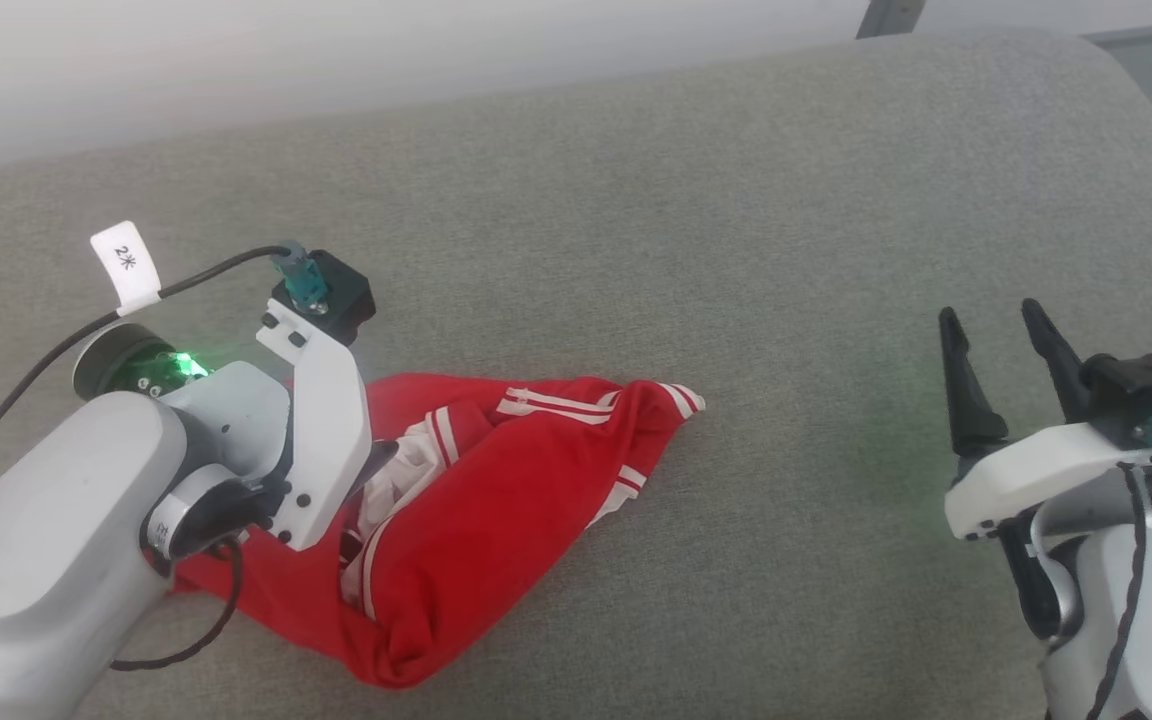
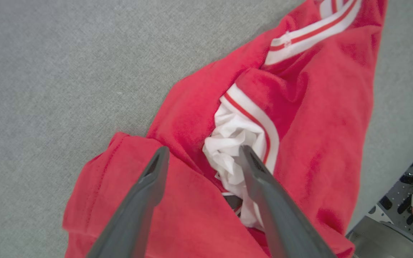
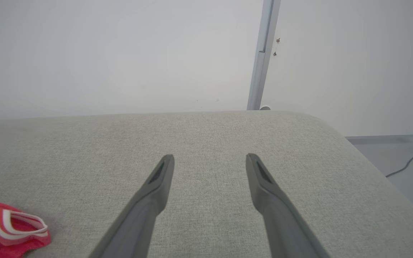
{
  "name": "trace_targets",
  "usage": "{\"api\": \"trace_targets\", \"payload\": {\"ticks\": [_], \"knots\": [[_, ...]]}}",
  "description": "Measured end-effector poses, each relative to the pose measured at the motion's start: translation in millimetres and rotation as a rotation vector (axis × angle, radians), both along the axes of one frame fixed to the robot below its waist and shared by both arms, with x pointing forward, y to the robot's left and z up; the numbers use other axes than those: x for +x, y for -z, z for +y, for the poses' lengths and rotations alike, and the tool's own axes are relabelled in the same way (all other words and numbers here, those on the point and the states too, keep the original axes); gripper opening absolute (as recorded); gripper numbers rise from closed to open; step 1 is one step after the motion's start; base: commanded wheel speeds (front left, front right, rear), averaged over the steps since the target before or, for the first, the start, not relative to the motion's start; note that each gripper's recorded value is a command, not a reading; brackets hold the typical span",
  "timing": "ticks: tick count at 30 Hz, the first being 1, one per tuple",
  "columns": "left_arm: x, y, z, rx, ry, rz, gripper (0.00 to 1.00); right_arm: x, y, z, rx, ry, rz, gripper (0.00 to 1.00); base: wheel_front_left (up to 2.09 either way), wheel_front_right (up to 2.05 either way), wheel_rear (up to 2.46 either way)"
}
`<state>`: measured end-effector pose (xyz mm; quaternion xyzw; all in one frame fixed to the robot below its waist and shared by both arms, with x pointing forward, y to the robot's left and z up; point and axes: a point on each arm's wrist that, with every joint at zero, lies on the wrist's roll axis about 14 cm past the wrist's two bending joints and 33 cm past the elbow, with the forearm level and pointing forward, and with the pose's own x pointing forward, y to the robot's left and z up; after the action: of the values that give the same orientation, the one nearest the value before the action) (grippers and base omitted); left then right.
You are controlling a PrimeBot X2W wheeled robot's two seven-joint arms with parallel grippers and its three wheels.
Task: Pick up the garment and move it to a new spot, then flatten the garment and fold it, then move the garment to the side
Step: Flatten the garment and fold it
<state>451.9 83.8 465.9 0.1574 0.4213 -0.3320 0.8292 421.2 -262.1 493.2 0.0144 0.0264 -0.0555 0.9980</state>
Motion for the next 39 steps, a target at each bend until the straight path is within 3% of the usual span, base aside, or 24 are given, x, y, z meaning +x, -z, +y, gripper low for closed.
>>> {"api": "trace_targets", "payload": {"ticks": [19, 20, 21, 23, 24, 34, 39], "knots": [[-8.0, 43.0, -10.8, 0.061, 0.070, 0.115, 0.99, 10.3, -19.6, 9.6, -0.019, -0.037, -0.084, 1.00, 0.00, 0.00, 0.00], [-8.0, 47.4, -8.8, 0.079, 0.071, 0.116, 0.83, 10.9, -19.0, 9.9, -0.020, -0.038, -0.083, 1.00, 0.00, 0.00, 0.00], [-8.0, 50.5, -6.9, 0.088, 0.068, 0.121, 0.49, 11.0, -18.6, 9.8, -0.020, -0.038, -0.082, 1.00, 0.00, 0.00, 0.00], [-8.0, 55.1, -5.0, 0.094, 0.061, 0.130, 0.24, 11.3, -17.7, 9.9, -0.021, -0.039, -0.079, 1.00, 0.00, 0.00, 0.00], [-7.2, 56.4, -5.6, 0.089, 0.057, 0.131, 0.00, 11.6, -17.6, 9.8, -0.021, -0.039, -0.079, 1.00, 0.00, 0.00, 0.00], [2.9, 39.9, -13.4, 0.027, 0.052, 0.089, 0.00, 11.5, -16.8, 4.9, -0.037, -0.026, -0.071, 1.00, 0.00, 0.00, 0.00], [18.9, 13.4, -6.0, -0.021, -0.012, 0.019, 0.00, 11.5, -14.8, 5.9, -0.038, -0.028, -0.063, 1.00, 0.00, 0.00, 0.00]]}}
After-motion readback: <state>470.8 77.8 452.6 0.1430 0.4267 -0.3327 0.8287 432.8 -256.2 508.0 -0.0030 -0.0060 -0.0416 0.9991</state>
